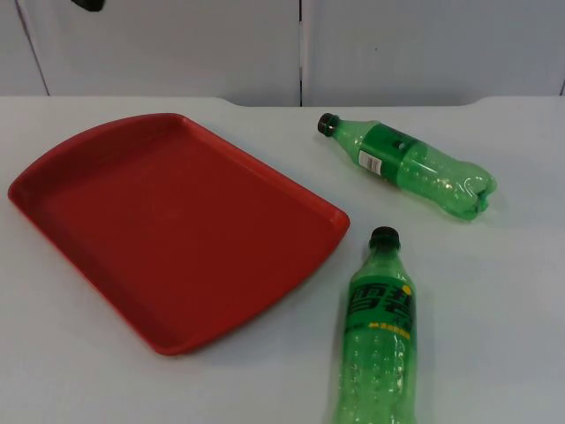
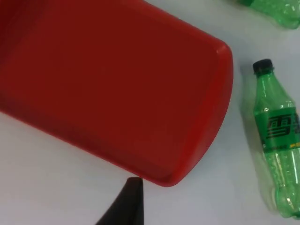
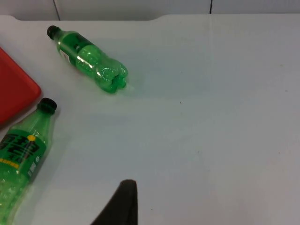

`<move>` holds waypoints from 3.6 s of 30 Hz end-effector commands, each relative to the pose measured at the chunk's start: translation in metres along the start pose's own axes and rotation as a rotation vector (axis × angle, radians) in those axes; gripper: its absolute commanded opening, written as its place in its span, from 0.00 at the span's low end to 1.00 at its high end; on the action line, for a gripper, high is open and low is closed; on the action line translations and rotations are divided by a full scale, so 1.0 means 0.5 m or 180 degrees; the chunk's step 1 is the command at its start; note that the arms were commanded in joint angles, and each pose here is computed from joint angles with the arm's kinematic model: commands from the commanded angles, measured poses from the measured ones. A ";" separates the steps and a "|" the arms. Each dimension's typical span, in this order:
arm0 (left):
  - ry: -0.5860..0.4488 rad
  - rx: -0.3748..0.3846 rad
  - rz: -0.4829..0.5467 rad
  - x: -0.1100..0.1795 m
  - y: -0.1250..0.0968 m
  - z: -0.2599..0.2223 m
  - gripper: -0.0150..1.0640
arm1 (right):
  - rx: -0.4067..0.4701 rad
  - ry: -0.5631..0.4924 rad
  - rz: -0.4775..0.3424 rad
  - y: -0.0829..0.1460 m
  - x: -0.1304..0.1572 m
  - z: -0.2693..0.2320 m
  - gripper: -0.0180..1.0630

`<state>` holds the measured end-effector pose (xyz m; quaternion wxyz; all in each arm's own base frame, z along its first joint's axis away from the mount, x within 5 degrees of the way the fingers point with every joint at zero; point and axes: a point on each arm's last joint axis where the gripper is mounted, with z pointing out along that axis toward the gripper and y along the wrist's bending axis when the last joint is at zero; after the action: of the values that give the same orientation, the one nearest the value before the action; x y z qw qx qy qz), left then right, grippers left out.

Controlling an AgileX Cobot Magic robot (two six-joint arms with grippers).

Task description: Place the bottle upright on the tray.

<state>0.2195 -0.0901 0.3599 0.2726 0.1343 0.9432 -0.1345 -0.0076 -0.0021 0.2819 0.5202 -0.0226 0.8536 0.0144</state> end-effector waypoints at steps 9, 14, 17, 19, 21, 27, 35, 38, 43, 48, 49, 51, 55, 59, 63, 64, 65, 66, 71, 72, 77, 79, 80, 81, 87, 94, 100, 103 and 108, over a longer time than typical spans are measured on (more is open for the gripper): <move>0.0137 0.0002 0.0070 -0.010 -0.066 0.074 0.99 | 0.0015 -0.0003 -0.0022 0.000 0.003 0.002 0.98; 0.0282 0.0022 0.0157 -0.005 -0.109 0.125 0.99 | 0.0015 -0.0003 -0.0022 0.000 0.003 0.002 0.98; 0.0330 0.0061 0.0186 -0.001 -0.131 0.150 0.99 | 0.0015 -0.0003 -0.0022 0.000 0.003 0.002 0.98; 0.0361 0.0090 0.0182 0.001 -0.146 0.170 0.99 | 0.0015 -0.0003 -0.0022 0.000 0.003 0.002 0.98; 0.0383 0.0098 0.0179 0.003 -0.152 0.178 0.99 | 0.0015 -0.0003 -0.0022 0.000 0.003 0.002 0.98; 0.0495 0.0102 0.0176 0.013 -0.177 0.223 0.99 | 0.0015 -0.0003 -0.0022 0.000 0.003 0.002 0.98; 0.0628 0.0071 0.0136 0.012 -0.211 0.276 0.99 | 0.0015 -0.0003 -0.0022 0.000 0.003 0.002 0.98; 0.0653 0.0026 0.0167 0.012 -0.228 0.292 0.99 | 0.0015 -0.0003 -0.0022 0.000 0.003 0.002 0.98; 0.0751 0.0003 0.0190 0.026 -0.263 0.337 0.99 | 0.0015 -0.0003 -0.0022 0.000 0.003 0.002 0.98; 0.0858 -0.0011 0.0192 0.048 -0.289 0.389 0.99 | 0.0015 -0.0003 -0.0022 0.000 0.003 0.002 0.98; 0.0881 -0.0023 0.0186 0.049 -0.292 0.399 0.99 | 0.0015 -0.0003 -0.0022 0.000 0.003 0.002 0.98; 0.0938 -0.0052 0.0185 0.049 -0.299 0.418 0.99 | 0.0015 -0.0003 -0.0022 0.000 0.003 0.002 0.98; 0.0963 -0.0053 0.0143 0.045 -0.307 0.443 0.99 | 0.0015 -0.0003 -0.0022 0.000 0.003 0.002 0.98; 0.0958 -0.0050 0.0079 0.043 -0.312 0.461 0.99 | 0.0015 -0.0003 -0.0022 0.000 0.003 0.002 0.98; 0.0932 -0.0002 -0.0036 0.045 -0.317 0.475 0.99 | 0.0015 -0.0003 -0.0022 0.000 0.003 0.002 0.98; 0.0937 -0.0033 -0.0087 0.047 -0.315 0.482 0.99 | 0.0015 -0.0003 -0.0022 0.000 0.003 0.002 0.98; 0.0947 -0.0050 -0.0100 0.049 -0.314 0.486 0.99 | 0.0015 -0.0003 -0.0022 0.000 0.003 0.002 0.98; 0.0947 -0.0050 -0.0100 0.049 -0.314 0.486 0.99 | 0.0015 -0.0003 -0.0022 0.000 0.003 0.002 0.98; 0.0972 -0.0100 -0.0244 0.057 -0.313 0.509 0.99 | 0.0015 -0.0003 -0.0022 0.000 0.003 0.002 0.98; 0.0968 -0.0108 -0.0257 0.054 -0.316 0.514 0.99 | 0.0015 -0.0003 -0.0022 0.000 0.003 0.002 0.98; 0.1034 -0.0236 -0.0187 0.042 -0.321 0.536 0.99 | 0.0015 -0.0003 -0.0022 0.000 0.003 0.002 0.98; 0.1090 -0.0349 -0.0194 0.044 -0.319 0.551 0.99 | 0.0015 -0.0003 -0.0022 0.000 0.003 0.002 0.98; 0.1090 -0.0349 -0.0194 0.044 -0.319 0.551 0.99 | 0.0015 -0.0003 -0.0022 0.000 0.003 0.002 0.98; 0.1107 -0.0364 -0.0200 0.046 -0.319 0.558 0.99 | 0.0015 -0.0003 -0.0022 0.000 0.003 0.002 0.98; 0.1178 -0.0419 -0.0302 0.057 -0.320 0.596 0.99 | 0.0015 -0.0003 -0.0022 0.000 0.003 0.002 0.98; 0.1171 -0.0452 -0.0322 0.062 -0.321 0.630 0.99 | 0.0015 -0.0003 -0.0022 0.000 0.003 0.002 0.98; 0.1229 -0.0532 -0.0260 0.078 -0.315 0.661 0.99 | 0.0015 -0.0003 -0.0022 0.000 0.003 0.002 0.98; 0.1237 -0.0541 -0.0251 0.082 -0.314 0.668 0.99 | 0.0015 -0.0003 -0.0022 0.000 0.003 0.002 0.98; 0.1262 -0.0571 -0.0229 0.089 -0.312 0.684 0.99 | 0.0015 -0.0003 -0.0022 0.000 0.003 0.002 0.98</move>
<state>0.2970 -0.3349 0.0836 0.0815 0.0961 0.9916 -0.0289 -0.0076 -0.0021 0.2819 0.5202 -0.0226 0.8536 0.0144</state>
